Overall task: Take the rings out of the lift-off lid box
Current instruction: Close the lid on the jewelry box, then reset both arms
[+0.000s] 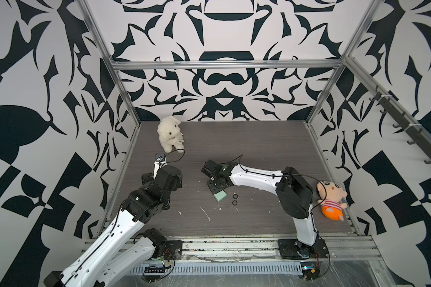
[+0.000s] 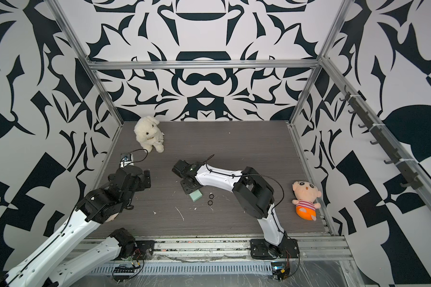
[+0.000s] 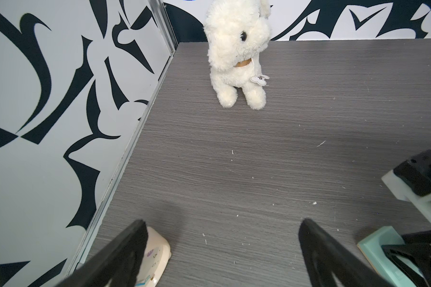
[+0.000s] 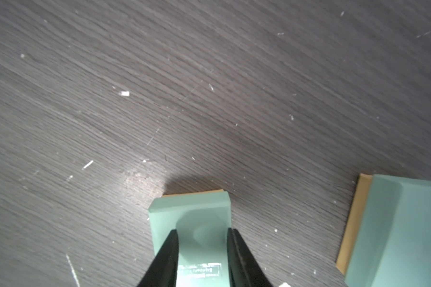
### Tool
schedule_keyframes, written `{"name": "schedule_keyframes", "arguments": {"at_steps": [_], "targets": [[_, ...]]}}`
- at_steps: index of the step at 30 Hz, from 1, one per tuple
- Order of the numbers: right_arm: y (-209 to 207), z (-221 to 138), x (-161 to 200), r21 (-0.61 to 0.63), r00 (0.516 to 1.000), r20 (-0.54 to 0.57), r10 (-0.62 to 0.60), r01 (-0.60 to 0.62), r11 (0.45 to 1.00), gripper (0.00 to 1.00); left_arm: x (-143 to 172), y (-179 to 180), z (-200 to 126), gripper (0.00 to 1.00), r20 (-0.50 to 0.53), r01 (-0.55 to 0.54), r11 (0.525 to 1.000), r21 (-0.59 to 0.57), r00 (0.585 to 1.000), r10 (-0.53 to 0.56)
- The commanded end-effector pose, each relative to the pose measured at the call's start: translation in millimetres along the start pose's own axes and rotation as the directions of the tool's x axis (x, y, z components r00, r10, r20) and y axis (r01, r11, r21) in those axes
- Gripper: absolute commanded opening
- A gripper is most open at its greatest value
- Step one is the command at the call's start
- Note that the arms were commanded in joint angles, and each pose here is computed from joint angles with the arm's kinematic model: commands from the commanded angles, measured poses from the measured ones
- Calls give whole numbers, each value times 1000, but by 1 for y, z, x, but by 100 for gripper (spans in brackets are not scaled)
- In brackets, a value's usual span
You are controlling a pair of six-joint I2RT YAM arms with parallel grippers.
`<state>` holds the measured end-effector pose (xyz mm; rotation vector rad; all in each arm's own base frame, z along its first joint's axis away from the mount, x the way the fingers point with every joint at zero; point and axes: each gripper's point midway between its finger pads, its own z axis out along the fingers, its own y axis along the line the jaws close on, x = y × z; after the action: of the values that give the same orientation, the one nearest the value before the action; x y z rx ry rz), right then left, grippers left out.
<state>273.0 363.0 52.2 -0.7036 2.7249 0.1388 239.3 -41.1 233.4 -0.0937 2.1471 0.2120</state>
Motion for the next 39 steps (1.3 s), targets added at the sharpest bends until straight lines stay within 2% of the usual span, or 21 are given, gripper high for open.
{"name": "schedule_keyframes", "arguments": {"at_steps": [1, 4, 10, 15, 18, 19, 20, 22, 29, 34, 36, 39], "targets": [[-6, -24, -10, 35, 1000, 26, -7, 6, 999, 42, 3, 0, 1, 100, 1, -2, 1000, 0, 1000, 2], [-11, -49, -25, 58, 996, 89, -15, 10, 998, 51, 3, 0, 2, 99, 0, -2, 1000, -1, 1000, 2], [-9, -99, -45, 9, 976, 216, -30, 29, 1000, 69, 3, -1, 3, 100, -6, -9, 1000, -1, 1000, 9], [-17, -127, -54, -30, 952, 307, -14, 24, 999, 77, 3, -2, 3, 100, -2, -6, 1000, 5, 1000, 6], [-41, -146, -60, -28, 923, 383, 31, -22, 999, 82, 3, -3, 3, 99, 1, -5, 1000, 16, 1000, 5], [-49, -151, -62, -45, 915, 399, 60, -46, 998, 86, 3, -4, 3, 99, 3, -5, 1000, 18, 1000, 5], [-60, -152, -61, -69, 910, 404, 94, -73, 995, 99, 3, -4, 3, 99, 3, -5, 1000, 18, 1000, 5], [-74, -156, -61, -124, 901, 410, 141, -99, 987, 100, 3, -5, 3, 99, 4, -8, 1000, 21, 1000, 8], [-147, -168, -49, 55, 878, 460, 130, -175, 983, 100, 2, -8, 6, 99, 31, -10, 999, 36, 999, 9], [-199, -170, -40, 101, 860, 475, 187, -265, 959, 100, -1, -17, 8, 99, 54, 5, 997, 76, 999, -9], [-226, -172, -34, 191, 840, 506, 196, -331, 924, 100, -7, -21, 8, 99, 75, 23, 995, 94, 997, -30], [-245, -179, -30, 297, 820, 556, 137, -350, 889, 99, -14, -33, 9, 99, 99, 79, 985, 155, 991, -95]]}}
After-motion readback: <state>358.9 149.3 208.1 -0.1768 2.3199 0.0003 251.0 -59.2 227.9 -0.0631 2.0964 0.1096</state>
